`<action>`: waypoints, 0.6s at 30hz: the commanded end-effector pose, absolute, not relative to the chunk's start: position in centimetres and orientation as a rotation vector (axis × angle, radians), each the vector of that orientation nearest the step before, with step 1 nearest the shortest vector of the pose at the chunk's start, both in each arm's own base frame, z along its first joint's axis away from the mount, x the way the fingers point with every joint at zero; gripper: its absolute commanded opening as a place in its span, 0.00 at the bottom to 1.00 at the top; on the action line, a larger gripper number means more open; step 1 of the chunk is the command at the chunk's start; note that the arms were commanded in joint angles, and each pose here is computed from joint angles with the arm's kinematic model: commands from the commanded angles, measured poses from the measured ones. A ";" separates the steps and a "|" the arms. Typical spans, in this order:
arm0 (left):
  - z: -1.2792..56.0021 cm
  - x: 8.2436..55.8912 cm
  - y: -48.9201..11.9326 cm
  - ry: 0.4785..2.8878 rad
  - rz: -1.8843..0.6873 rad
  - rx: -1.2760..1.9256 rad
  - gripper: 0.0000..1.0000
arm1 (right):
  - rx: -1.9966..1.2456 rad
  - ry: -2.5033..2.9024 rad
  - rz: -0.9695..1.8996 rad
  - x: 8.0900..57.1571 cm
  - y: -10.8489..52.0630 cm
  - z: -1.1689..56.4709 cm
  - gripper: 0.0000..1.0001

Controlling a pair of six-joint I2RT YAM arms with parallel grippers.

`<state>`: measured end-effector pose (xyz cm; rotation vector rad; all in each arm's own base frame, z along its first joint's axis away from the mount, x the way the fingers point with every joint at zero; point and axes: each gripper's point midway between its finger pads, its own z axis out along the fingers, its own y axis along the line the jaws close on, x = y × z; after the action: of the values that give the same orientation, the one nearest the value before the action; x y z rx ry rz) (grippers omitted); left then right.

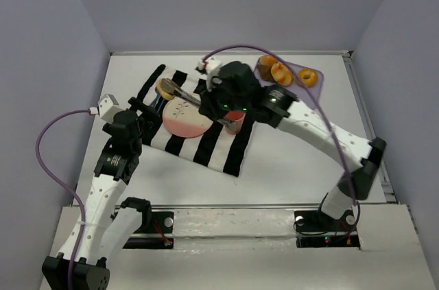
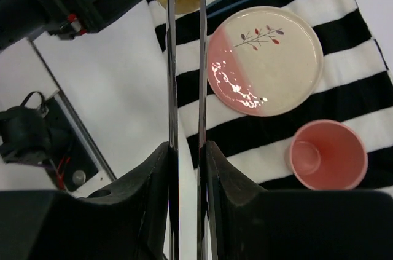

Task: Place the bread

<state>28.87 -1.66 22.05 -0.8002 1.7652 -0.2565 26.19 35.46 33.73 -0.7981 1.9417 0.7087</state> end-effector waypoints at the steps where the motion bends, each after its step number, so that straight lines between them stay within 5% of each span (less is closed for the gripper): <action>1: 24.1 28.7 -0.4 1.667 -0.246 -0.872 0.99 | -0.746 1.981 0.386 30.7 41.0 29.8 0.24; 18: 24.3 28.4 -0.4 1.656 -0.263 -0.872 0.99 | -0.730 2.222 0.194 33.4 46.1 16.0 0.36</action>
<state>28.27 -1.18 22.38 -0.8445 1.7367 -0.2583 32.91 45.86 12.21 -0.8438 2.2701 0.1387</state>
